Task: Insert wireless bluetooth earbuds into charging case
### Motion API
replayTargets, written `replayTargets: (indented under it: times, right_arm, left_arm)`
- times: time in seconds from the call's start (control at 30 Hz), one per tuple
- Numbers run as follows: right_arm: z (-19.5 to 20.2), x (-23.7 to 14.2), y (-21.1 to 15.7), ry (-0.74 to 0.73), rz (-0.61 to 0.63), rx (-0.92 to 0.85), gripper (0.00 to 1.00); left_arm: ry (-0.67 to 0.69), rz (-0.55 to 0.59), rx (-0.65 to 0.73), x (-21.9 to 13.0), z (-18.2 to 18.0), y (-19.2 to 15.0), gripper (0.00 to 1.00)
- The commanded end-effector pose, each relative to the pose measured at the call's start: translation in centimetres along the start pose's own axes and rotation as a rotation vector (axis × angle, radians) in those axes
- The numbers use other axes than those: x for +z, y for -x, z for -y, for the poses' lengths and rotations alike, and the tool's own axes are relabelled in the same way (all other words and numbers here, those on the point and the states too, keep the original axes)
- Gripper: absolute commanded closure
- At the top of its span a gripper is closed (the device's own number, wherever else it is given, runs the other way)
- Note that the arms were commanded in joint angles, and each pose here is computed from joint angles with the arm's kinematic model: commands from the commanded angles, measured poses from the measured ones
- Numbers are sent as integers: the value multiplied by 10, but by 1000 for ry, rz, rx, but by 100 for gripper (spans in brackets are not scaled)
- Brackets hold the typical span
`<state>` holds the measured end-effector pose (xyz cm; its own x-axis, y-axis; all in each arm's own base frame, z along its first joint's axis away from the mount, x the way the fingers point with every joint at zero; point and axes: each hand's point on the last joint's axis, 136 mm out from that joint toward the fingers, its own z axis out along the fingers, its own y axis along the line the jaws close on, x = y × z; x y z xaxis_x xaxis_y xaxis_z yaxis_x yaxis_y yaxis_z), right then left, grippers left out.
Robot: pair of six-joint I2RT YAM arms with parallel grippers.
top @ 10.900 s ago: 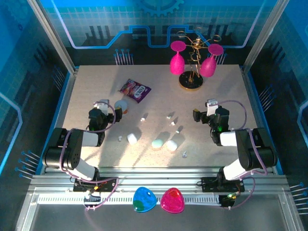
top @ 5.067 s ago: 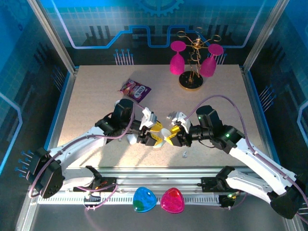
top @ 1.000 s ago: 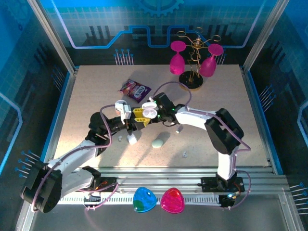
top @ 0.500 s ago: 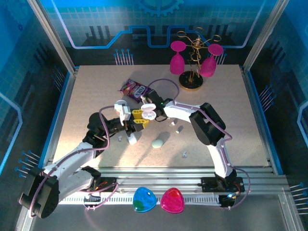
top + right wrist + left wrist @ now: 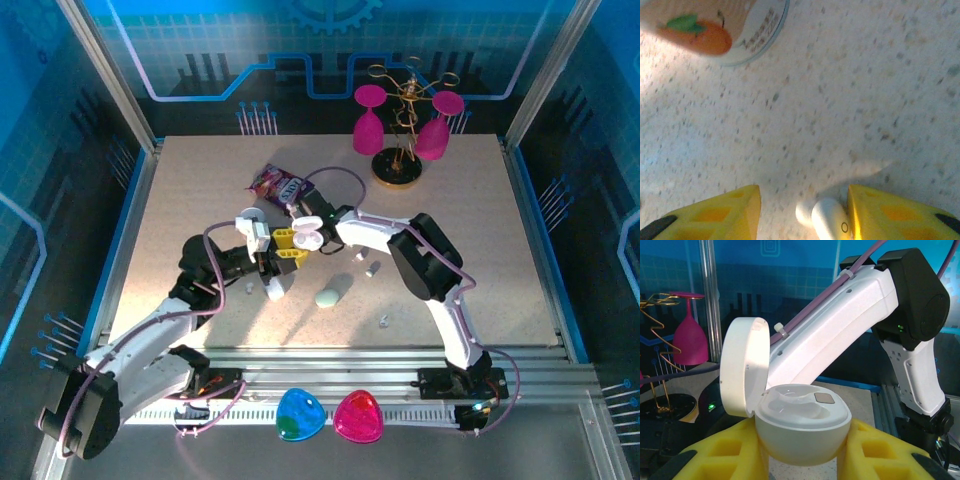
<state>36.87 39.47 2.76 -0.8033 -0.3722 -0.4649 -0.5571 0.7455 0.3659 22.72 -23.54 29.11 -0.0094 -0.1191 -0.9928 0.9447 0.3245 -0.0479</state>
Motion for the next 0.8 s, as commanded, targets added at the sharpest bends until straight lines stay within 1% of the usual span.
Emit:
replayTargets:
  times: [0.0,0.13,0.27,0.43,0.6,0.77]
  right_arm:
    - [-29,-18,-14,66,-28,-23,52]
    - [-26,-25,-11,31,2,-29,55]
    - [-14,-15,-14,-27,-33,-21,56]
    - [-12,-11,-7,-62,-20,-41,57]
    - [-13,-2,0,-52,-7,-74,56]
    - [-12,14,2,1,-42,-64,53]
  left_arm:
    - [17,11,31,-2,-2,4,76]
    - [17,14,32,-3,-2,5,76]
    - [15,15,29,-2,-2,5,76]
    - [16,15,28,-3,-1,5,76]
    - [14,13,28,-2,-1,5,76]
    - [13,12,26,-2,-1,5,76]
